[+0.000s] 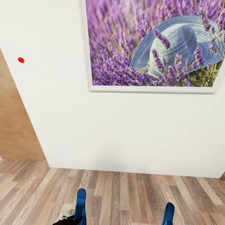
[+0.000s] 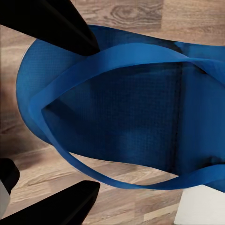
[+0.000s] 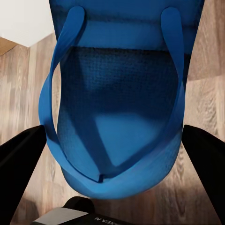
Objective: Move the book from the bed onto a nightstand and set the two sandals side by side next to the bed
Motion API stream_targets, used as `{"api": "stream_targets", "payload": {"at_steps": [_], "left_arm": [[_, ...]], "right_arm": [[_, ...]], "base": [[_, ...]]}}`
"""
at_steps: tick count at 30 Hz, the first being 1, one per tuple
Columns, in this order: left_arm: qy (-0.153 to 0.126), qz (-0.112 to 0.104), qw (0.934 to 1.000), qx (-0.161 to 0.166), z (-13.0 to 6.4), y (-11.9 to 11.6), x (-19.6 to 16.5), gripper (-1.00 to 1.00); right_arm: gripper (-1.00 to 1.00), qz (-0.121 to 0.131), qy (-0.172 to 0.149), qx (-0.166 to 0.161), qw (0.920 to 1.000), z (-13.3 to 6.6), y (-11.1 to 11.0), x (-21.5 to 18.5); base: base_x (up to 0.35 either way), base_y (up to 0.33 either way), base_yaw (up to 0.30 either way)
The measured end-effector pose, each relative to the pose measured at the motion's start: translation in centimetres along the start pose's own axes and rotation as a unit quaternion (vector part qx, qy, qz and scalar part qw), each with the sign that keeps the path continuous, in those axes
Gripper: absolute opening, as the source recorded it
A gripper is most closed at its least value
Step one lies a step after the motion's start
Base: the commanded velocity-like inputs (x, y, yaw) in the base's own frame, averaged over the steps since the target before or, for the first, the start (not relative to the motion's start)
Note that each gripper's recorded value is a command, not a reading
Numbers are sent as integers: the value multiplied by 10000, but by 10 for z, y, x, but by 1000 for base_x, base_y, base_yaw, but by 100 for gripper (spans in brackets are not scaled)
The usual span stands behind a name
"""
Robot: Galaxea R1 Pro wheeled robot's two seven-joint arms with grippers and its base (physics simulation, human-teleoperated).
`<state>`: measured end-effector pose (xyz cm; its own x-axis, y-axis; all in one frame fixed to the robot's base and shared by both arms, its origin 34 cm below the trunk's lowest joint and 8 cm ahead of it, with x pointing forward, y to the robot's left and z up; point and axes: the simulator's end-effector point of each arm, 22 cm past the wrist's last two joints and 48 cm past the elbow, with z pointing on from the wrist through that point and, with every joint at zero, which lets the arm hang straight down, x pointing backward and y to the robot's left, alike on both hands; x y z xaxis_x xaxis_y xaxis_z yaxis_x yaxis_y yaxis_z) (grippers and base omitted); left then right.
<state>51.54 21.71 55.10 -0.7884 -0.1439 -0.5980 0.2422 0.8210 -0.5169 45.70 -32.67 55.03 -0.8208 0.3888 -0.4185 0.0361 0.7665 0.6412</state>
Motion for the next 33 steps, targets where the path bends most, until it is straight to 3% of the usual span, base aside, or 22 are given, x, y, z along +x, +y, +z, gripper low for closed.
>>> {"api": "stream_targets", "payload": {"at_steps": [18,33], "left_arm": [[0,-9,10000,-7,0,1,0,-100],[-3,-8,10000,-11,0,1,0,-100]], "right_arm": [[-100,1,0,-1,10000,0,0,0],[-100,2,3,1,10000,0,0,0]], "base": [[299,0,19],[36,0,259]]}}
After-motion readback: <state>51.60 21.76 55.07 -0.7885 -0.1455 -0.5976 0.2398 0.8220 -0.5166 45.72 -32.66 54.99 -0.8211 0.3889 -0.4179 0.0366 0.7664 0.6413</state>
